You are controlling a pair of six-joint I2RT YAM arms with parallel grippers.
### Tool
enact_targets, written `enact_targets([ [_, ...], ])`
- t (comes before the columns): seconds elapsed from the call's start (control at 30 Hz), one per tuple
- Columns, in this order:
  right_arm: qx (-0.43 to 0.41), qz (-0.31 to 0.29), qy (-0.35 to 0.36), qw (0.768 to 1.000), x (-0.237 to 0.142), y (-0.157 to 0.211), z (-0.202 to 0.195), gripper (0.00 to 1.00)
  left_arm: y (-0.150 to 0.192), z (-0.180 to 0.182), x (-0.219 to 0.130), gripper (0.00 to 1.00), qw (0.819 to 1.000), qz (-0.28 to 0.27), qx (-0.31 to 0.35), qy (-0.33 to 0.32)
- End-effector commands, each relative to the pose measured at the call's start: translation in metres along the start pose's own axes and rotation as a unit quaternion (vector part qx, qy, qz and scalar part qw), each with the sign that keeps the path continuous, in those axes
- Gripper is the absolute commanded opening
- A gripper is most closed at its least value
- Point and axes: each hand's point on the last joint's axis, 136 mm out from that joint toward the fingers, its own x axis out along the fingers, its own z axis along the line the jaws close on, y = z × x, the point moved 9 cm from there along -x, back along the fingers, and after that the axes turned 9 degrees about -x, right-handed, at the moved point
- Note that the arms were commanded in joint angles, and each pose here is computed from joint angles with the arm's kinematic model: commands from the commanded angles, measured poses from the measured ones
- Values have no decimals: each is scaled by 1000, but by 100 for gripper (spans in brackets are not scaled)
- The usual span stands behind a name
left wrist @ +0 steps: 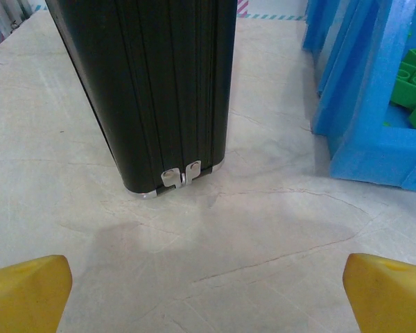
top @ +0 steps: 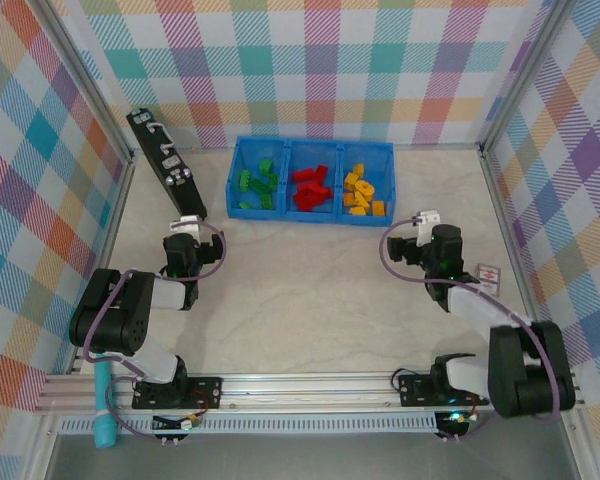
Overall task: Sort the legos into containers by color
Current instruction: Reset both arms
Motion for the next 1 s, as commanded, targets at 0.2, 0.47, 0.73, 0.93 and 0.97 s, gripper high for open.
enact_targets([
  [0.2, 32, -48, 17, 998, 36, 3, -16, 99, -3, -2, 2, 100, 1000, -1, -7, 10],
  [0.47, 61, -62, 15, 996, 37, 17, -25, 99, -3, -2, 1, 100, 1000, -1, -7, 10],
  [0.73, 61, -60, 15, 996, 38, 17, -25, 99, -3, -2, 2, 100, 1000, -1, -7, 10],
  [0.93, 61, -57, 14, 996, 39, 17, -26, 99, -3, -2, 2, 100, 1000, -1, -7, 10],
  [0.97, 62, -55, 12, 997, 39, 17, -25, 99, -3, -2, 2, 100, 1000, -1, -7, 10],
])
